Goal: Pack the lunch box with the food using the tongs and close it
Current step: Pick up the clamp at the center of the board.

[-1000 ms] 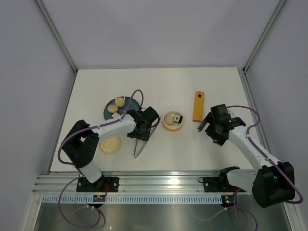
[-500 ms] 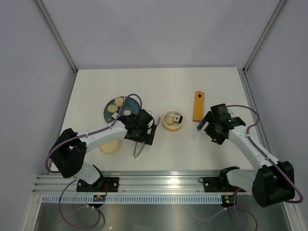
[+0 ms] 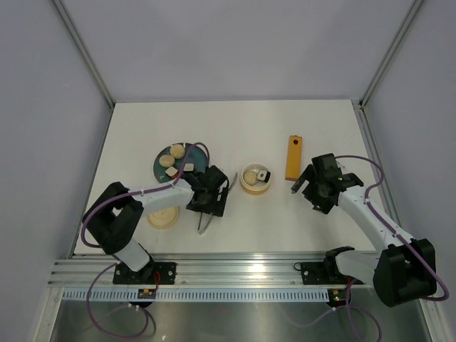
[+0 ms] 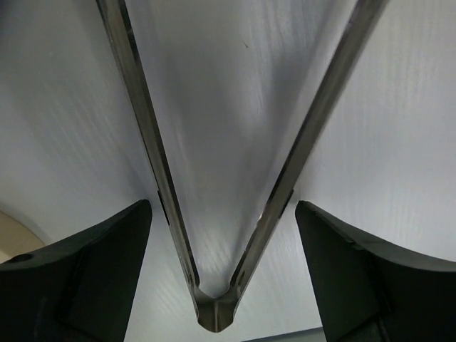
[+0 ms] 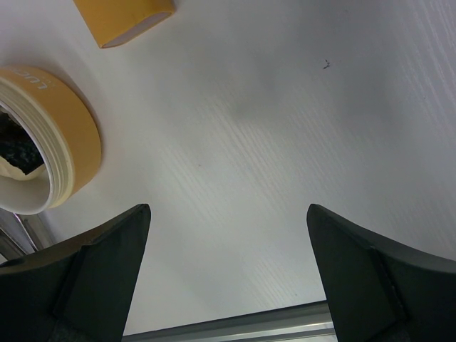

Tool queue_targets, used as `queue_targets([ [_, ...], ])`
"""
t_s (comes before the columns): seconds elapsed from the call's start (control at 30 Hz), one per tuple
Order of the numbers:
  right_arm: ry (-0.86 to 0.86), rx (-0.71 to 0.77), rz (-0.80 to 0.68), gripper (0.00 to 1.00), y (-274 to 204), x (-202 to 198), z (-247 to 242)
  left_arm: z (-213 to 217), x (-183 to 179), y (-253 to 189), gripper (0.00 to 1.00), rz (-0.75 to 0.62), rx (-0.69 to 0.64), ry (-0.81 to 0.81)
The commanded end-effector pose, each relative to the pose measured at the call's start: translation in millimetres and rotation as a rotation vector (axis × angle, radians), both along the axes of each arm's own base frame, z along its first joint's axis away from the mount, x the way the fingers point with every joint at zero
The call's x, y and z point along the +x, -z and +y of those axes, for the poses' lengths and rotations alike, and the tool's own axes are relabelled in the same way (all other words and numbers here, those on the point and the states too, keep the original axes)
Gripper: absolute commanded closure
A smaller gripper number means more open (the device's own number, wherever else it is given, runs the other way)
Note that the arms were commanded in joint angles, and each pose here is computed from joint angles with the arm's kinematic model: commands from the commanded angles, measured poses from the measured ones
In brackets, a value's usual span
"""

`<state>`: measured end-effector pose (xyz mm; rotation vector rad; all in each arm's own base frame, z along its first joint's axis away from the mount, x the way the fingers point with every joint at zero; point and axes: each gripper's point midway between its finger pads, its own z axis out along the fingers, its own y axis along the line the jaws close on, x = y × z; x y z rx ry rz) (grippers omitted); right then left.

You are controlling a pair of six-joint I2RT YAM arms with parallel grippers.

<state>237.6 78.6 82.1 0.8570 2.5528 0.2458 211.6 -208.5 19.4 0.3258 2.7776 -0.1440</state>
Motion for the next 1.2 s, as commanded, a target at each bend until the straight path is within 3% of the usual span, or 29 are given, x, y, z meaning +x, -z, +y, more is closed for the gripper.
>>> queue_targets([
  [0.0, -0.024, 0.017, -0.045, 0.01, -11.0, 8.9, 6.6, -8.0, 25.0, -4.4, 0.18, -0.066, -0.013, -0.036],
  [0.13, -0.026, 0.002, -0.046, 0.01, -12.8, 6.9, 3.6, -5.8, 27.3, -0.3, 0.23, -0.075, -0.005, -0.052],
  [0.37, -0.022, 0.008, -0.04, 0.0, -10.0, 6.6, 4.6, -5.9, 30.1, 8.5, 0.16, -0.078, -0.001, -0.086],
  [0.5, -0.024, 0.001, -0.038, 0.0, -10.2, 5.1, 3.2, -5.5, 31.7, 9.4, 0.22, -0.087, -0.005, -0.112],
  [0.63, -0.026, -0.009, -0.034, 0.0, -8.9, 5.2, 1.9, -7.5, 32.7, 8.8, 0.43, -0.091, -0.016, -0.117],
  [0.77, -0.026, 0.0, -0.03, 0.01, -6.9, 5.6, 3.6, -4.2, 36.7, -3.3, 0.8, -0.111, 0.005, -0.118],
  [0.9, -0.022, -0.007, -0.029, 0.01, -7.3, 3.0, 1.9, -3.6, 43.2, -39.7, 0.88, -0.159, -0.004, -0.112],
  [1.07, -0.016, -0.012, -0.035, 0.0, -9.6, 0.5, -0.5, -9.4, 39.4, -104.7, 0.84, -0.21, -0.095, -0.06],
  [1.17, -0.017, -0.012, -0.04, 0.01, -10.4, 0.8, -0.3, -16.2, 33.3, -135.6, 0.71, -0.213, -0.151, -0.004],
])
